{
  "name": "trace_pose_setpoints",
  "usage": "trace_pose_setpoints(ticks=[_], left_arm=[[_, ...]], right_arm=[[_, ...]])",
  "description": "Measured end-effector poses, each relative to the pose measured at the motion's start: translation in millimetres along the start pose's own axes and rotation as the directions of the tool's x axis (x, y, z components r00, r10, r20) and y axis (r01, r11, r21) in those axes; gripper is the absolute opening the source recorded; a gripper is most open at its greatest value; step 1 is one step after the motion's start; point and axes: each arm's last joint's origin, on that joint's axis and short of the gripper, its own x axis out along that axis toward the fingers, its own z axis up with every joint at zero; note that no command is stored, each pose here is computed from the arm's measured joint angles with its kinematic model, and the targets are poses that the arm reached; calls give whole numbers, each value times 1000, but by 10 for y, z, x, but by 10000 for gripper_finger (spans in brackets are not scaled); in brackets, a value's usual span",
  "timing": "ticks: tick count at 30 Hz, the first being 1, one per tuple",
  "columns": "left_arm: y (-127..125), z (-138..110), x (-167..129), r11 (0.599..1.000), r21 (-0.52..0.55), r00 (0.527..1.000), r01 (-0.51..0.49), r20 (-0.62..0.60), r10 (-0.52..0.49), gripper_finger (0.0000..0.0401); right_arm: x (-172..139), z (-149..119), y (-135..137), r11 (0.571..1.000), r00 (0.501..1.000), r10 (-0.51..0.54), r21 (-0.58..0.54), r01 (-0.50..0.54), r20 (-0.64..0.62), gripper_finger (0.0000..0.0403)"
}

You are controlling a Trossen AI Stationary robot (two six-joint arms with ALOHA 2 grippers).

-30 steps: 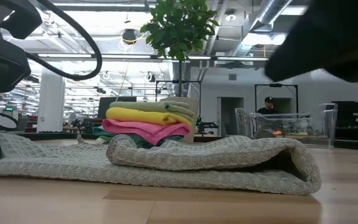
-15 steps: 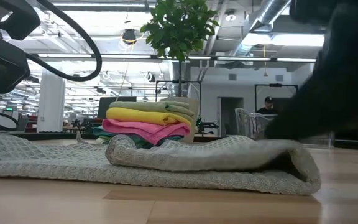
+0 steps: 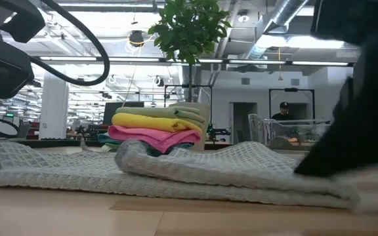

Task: Fold microfiber towels
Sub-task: Fold the gray microfiber towel

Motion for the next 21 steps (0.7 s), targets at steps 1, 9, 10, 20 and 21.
trace_pose_setpoints(ticks=[1, 9, 10, 20, 21], left_arm=[[-9, 1, 3, 1000, -7, 1000, 5, -3, -5, 11], [-79, -47, -25, 999, -36, 994, 34, -103, -38, 3], [-94, -53, -29, 999, -38, 993, 38, -109, -42, 3], [-449, 31, -23, 993, 52, 985, 103, -141, -95, 1], [-481, 49, -17, 992, 68, 984, 107, -150, -96, 1]], right_arm=[[-36, 47, 6, 1000, 1000, 3, -2, -3, 9, 15], [-392, 507, 83, 999, 987, 38, -1, -38, 158, 26], [-418, 538, 80, 999, 987, 41, -7, -40, 157, 23], [-146, 553, -136, 997, 995, -68, -20, 70, 76, 20], [-132, 570, -156, 996, 994, -81, -19, 83, 79, 20]])
